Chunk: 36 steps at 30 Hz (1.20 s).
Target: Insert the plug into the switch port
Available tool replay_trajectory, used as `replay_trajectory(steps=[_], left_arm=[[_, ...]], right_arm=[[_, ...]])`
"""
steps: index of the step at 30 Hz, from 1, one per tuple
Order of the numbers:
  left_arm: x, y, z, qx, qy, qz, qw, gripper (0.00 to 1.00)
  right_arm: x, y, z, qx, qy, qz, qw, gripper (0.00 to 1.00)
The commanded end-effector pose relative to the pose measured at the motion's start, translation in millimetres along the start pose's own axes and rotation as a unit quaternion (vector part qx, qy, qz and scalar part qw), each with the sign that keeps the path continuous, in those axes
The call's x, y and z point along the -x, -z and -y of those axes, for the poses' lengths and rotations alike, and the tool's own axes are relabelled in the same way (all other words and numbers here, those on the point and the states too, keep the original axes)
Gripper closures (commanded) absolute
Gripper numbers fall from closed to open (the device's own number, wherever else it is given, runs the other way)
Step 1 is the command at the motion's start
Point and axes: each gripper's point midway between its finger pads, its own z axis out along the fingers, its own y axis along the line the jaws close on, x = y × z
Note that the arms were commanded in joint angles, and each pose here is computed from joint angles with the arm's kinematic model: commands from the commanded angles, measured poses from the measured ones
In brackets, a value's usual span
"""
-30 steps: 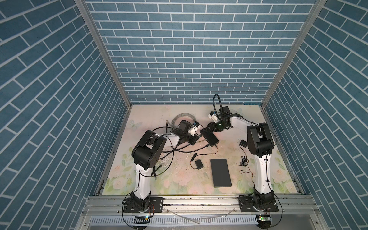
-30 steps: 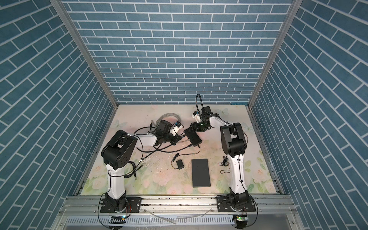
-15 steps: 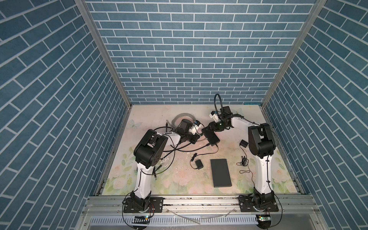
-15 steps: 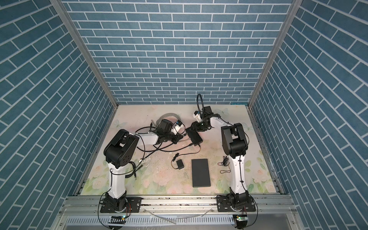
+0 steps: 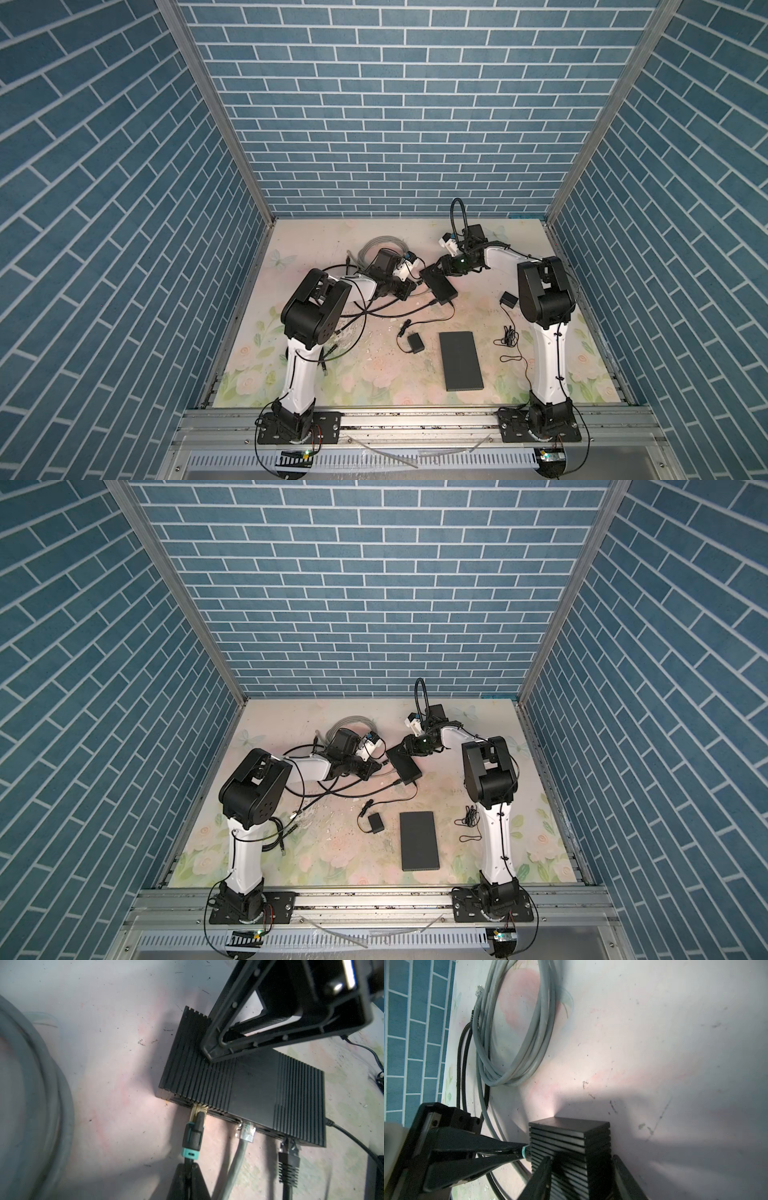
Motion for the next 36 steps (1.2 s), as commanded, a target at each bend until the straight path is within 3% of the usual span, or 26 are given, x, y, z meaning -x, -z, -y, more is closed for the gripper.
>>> replay_trajectory(steps=[1, 8, 12, 18, 23, 29, 36], left_arm=[[1, -18, -3, 0.004, -0.001, 0.012, 1.0, 1.0], [2, -22, -3, -0.001, 0.008, 0.01, 1.0, 1.0], [1, -18, -2, 0.003, 0.001, 0.013, 1.0, 1.0], [-4, -7, -1, 0.013, -0.006, 0.01, 1.0, 1.0], [-3, -6, 0, 0.01, -0.005, 0.013, 1.0, 0.99], [0, -4, 1, 0.009, -0.007, 0.016, 1.0, 0.99], [-1, -6, 2, 0.005, -0.007, 0.015, 1.0, 0.99]], right_arm=[[-72, -38, -38, 0.085, -0.057, -0.111, 0.989, 0.56], [-83, -47, -55, 0.121, -0.075, -0.114, 0.983, 0.56], [-67, -36, -69, 0.154, -0.084, -0.087, 0.981, 0.53], [-11, 26, -23, 0.039, -0.097, 0.013, 0.994, 0.41], [0, 52, 1, -0.056, -0.084, 0.029, 0.994, 0.38], [-13, 57, 8, -0.089, -0.078, 0.027, 0.993, 0.32], [-19, 33, -2, -0.078, -0.044, 0.005, 0.996, 0.38]])
